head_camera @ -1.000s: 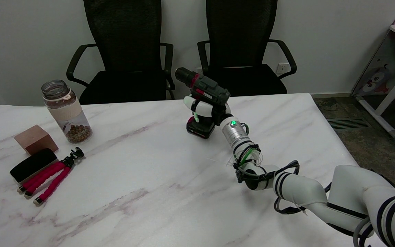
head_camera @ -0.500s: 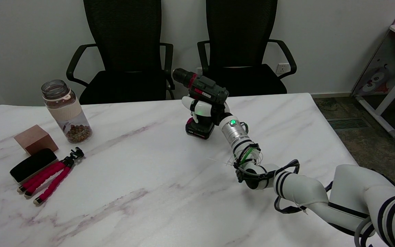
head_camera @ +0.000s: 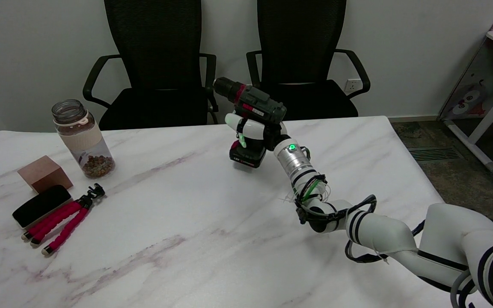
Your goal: Pick up the power screwdriver.
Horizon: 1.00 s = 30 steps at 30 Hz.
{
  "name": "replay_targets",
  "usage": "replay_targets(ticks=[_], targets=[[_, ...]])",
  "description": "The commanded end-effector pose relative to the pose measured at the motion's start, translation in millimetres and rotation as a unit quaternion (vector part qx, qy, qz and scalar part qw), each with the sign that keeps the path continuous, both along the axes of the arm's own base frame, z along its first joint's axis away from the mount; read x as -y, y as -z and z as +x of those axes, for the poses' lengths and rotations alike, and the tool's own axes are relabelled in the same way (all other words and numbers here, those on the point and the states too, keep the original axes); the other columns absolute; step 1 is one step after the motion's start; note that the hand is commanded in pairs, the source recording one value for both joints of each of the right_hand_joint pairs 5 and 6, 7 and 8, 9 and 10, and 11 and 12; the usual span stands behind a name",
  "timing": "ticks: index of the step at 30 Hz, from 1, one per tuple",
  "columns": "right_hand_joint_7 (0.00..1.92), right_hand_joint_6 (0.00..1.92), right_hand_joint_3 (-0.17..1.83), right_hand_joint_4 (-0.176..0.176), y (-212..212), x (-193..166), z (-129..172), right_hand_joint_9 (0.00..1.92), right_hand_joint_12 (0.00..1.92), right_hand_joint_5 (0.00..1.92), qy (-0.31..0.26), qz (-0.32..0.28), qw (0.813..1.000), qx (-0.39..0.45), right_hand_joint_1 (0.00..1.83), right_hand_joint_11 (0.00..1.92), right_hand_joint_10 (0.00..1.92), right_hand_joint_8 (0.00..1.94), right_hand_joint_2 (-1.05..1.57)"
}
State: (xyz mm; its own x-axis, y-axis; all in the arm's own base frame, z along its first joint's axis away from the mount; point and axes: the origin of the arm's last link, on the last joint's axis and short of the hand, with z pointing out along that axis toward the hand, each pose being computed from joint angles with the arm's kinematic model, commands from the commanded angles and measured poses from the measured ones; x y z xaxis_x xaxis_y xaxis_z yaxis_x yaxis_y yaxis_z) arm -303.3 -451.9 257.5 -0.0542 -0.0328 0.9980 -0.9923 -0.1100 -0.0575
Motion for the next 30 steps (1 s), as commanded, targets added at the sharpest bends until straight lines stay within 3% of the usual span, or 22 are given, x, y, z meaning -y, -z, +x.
replay_targets(ticks=[1, 9, 13, 18, 30], targets=[[1.92, 1.92, 0.73, 0.176, 1, -1, 19, 1.88, 1.92, 1.92, -0.024, 0.019, 1.000, 0.005, 0.88, 1.92, 1.88, 1.92, 0.81], [1.92, 1.92, 0.82, 0.176, -1, 7, 39, 1.91, 1.92, 1.92, -0.040, 0.030, 0.999, -0.001, 0.85, 1.92, 1.91, 1.92, 0.56], [1.92, 1.92, 0.60, 0.176, 0, 12, 50, 1.91, 1.92, 1.92, -0.049, 0.035, 0.998, -0.012, 0.79, 1.92, 1.91, 1.92, 0.17], [1.92, 1.92, 0.47, 0.176, 1, 19, 67, 1.92, 1.92, 1.92, -0.062, 0.042, 0.997, -0.031, 0.76, 1.92, 1.92, 1.92, 0.03], [1.92, 1.92, 0.44, 0.176, 9, 28, 94, 1.92, 1.92, 1.92, -0.083, 0.048, 0.993, -0.068, 0.84, 1.92, 1.92, 1.92, 0.37]])
